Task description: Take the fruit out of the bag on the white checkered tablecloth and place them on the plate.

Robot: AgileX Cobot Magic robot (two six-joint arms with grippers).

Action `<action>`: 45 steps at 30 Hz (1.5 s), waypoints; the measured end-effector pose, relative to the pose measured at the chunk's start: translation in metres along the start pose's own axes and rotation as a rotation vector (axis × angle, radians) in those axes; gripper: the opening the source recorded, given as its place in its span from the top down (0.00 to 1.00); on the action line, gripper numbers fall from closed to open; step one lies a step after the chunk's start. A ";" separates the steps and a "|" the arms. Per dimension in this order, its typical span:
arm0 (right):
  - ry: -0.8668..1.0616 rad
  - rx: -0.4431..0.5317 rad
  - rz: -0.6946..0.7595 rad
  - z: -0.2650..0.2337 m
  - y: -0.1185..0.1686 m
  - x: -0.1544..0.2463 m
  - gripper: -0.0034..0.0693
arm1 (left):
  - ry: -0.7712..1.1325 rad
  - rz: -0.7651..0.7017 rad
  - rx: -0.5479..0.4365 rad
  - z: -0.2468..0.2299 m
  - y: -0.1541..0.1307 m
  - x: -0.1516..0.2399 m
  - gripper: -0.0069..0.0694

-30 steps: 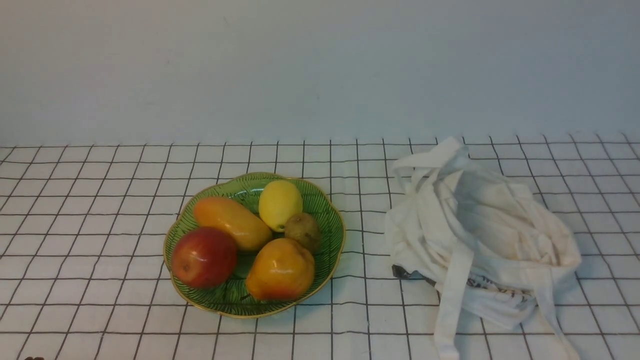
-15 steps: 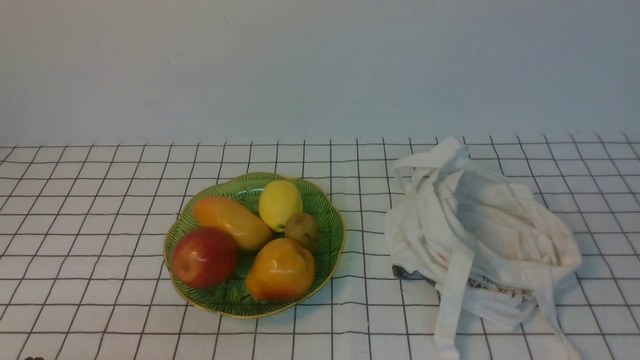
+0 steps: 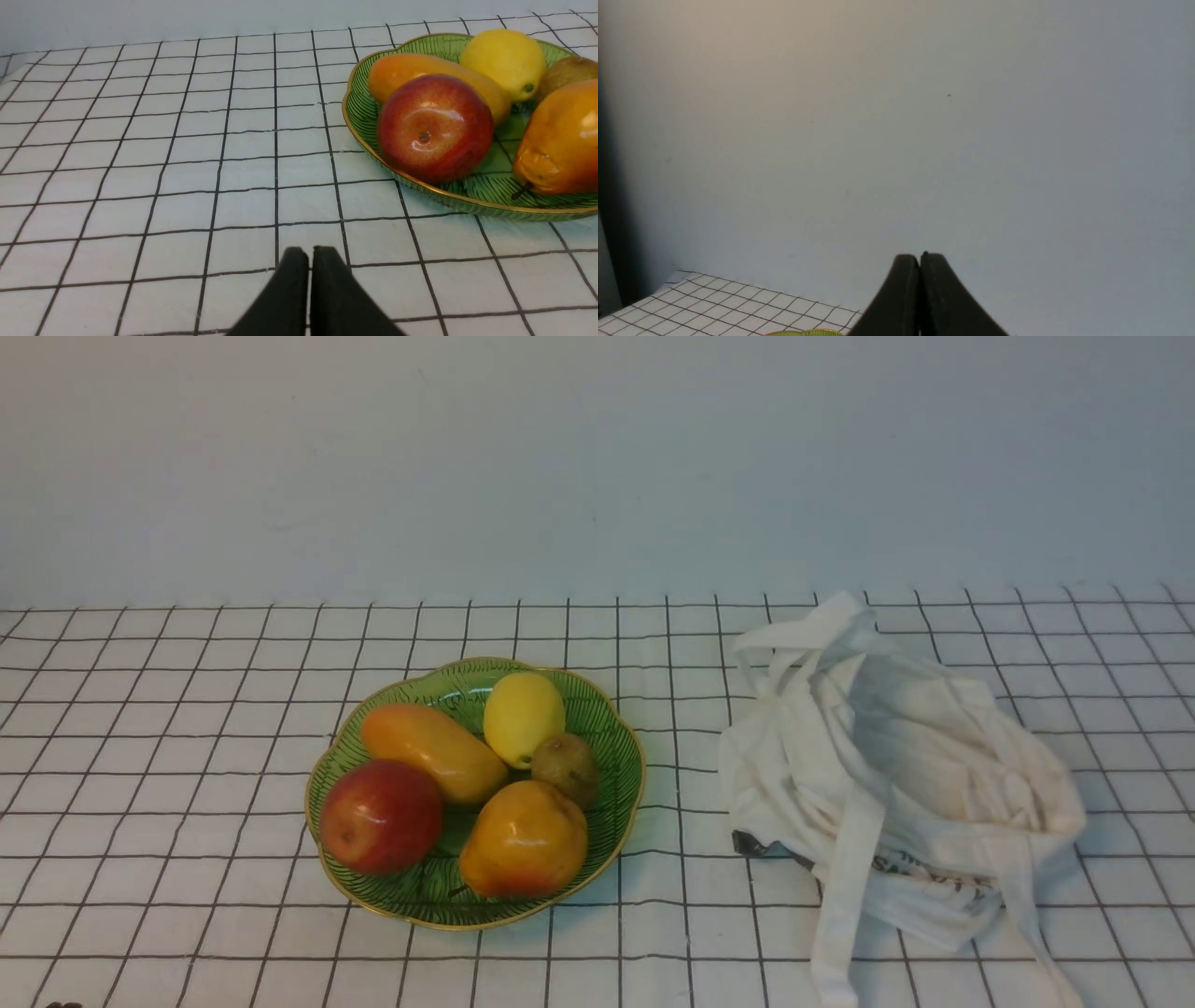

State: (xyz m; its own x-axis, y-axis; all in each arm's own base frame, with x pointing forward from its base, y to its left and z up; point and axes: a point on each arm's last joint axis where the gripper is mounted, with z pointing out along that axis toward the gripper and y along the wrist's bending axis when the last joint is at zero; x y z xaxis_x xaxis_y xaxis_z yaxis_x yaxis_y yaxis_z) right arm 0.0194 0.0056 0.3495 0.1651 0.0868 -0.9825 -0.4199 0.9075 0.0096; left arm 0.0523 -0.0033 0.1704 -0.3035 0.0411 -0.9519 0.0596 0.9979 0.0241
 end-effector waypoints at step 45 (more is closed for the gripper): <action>0.428 0.440 -0.108 -0.004 -0.023 0.171 0.97 | 0.000 0.000 0.000 0.000 0.000 0.000 0.92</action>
State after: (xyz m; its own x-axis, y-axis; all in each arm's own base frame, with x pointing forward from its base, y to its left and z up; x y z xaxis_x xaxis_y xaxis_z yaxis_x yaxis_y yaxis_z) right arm 0.0539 -0.0021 0.1802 -0.2247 -0.1044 -0.9688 0.0013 0.9942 -0.1075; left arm 0.0523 -0.0033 0.1704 -0.3035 0.0411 -0.9519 0.0596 0.9979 0.0241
